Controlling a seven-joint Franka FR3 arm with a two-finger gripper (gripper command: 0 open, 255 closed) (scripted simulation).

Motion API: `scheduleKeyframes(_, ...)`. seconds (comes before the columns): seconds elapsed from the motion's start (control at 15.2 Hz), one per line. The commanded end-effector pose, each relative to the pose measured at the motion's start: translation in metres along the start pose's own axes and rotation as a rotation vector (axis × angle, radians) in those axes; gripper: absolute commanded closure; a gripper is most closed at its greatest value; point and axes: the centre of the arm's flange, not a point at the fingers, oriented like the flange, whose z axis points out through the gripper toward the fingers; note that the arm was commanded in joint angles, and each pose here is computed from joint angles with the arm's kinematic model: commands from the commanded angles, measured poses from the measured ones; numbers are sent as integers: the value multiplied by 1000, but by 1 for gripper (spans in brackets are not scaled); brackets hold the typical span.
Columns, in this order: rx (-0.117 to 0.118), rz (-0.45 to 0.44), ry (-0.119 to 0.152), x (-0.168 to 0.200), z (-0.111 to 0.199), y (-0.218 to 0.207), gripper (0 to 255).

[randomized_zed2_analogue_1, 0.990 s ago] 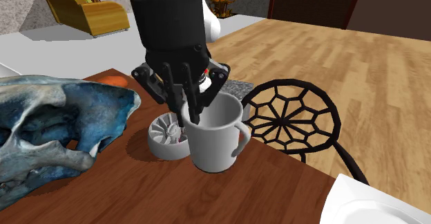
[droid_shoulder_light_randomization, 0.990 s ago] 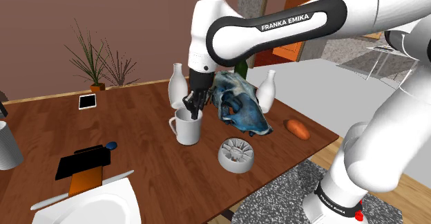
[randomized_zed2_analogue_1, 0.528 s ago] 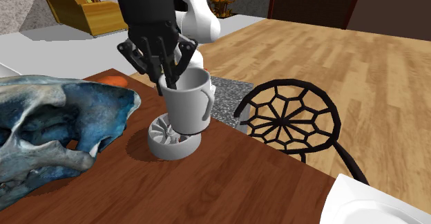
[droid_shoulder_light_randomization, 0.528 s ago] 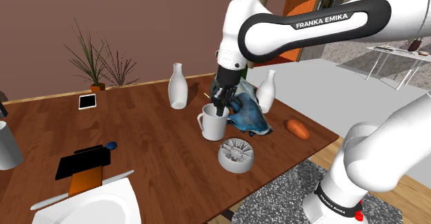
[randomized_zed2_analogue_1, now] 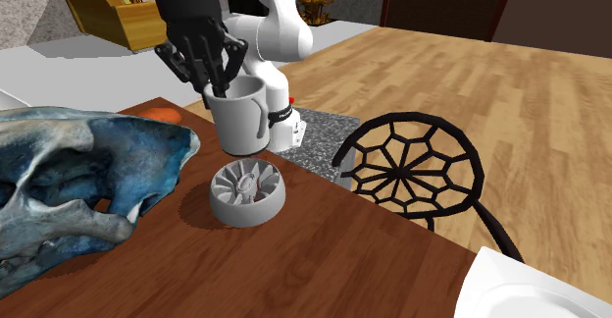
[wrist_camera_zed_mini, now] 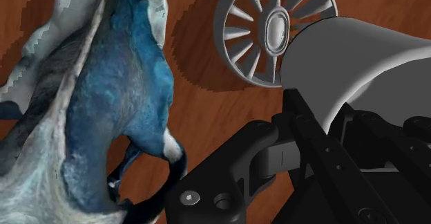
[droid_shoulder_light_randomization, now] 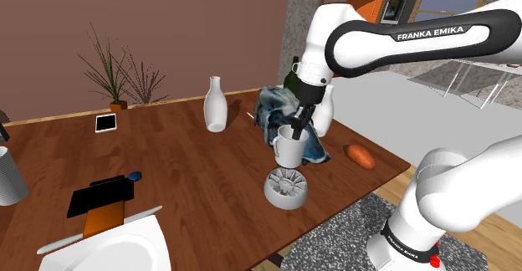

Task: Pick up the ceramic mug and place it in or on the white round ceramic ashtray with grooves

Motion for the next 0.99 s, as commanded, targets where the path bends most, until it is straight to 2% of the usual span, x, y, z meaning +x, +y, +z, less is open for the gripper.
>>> scheduleKeyframes(0.0,0,-1,0,-2,10,2,255)
scheduleKeyframes(0.92,0,-1,0,-5,83,8,255)
